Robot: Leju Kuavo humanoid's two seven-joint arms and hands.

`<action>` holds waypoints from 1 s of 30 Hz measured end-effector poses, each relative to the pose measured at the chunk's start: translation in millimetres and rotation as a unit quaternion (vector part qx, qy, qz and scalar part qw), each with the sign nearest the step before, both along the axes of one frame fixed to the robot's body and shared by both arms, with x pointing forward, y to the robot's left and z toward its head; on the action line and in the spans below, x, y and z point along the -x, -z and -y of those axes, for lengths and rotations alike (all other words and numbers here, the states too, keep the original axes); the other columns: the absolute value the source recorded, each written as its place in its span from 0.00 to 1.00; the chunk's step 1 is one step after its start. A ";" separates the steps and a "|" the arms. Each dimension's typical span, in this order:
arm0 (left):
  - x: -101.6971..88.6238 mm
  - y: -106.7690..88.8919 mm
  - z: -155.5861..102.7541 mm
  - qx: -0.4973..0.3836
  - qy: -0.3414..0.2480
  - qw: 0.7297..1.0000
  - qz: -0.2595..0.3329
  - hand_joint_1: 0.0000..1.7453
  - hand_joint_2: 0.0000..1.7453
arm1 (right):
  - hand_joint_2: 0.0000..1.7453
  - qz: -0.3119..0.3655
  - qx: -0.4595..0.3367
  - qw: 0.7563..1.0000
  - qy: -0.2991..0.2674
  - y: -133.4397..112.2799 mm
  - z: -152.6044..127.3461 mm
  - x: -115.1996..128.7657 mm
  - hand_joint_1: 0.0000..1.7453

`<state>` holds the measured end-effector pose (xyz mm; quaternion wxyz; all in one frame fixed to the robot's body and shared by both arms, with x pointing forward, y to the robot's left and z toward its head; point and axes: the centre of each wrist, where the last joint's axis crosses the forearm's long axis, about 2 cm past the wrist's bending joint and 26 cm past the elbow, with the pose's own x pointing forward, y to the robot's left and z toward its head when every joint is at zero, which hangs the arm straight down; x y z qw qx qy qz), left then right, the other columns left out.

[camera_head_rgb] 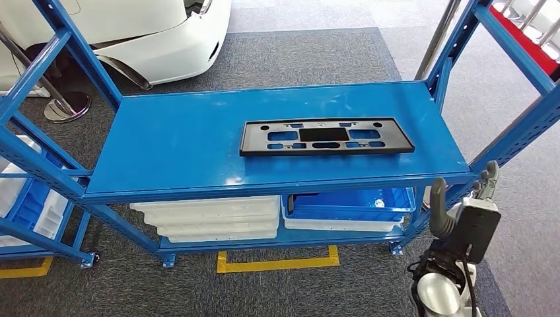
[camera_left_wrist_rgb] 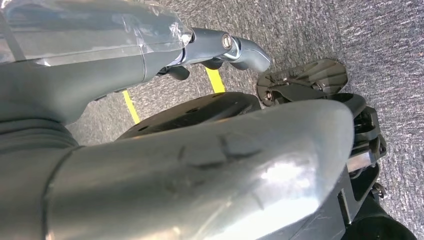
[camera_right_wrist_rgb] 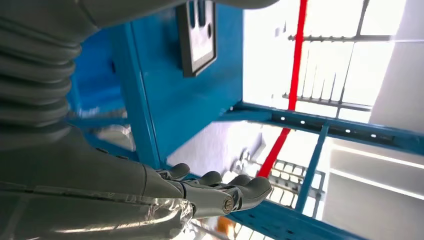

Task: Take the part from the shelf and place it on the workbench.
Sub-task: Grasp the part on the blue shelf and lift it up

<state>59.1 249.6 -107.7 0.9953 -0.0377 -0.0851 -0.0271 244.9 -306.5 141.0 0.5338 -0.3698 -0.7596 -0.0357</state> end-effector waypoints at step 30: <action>-2.6 -0.3 -0.8 0.009 0.005 1.000 -0.010 0.00 0.00 | 1.00 -0.424 0.436 0.780 0.151 -67.6 82.9 -58.2 0.00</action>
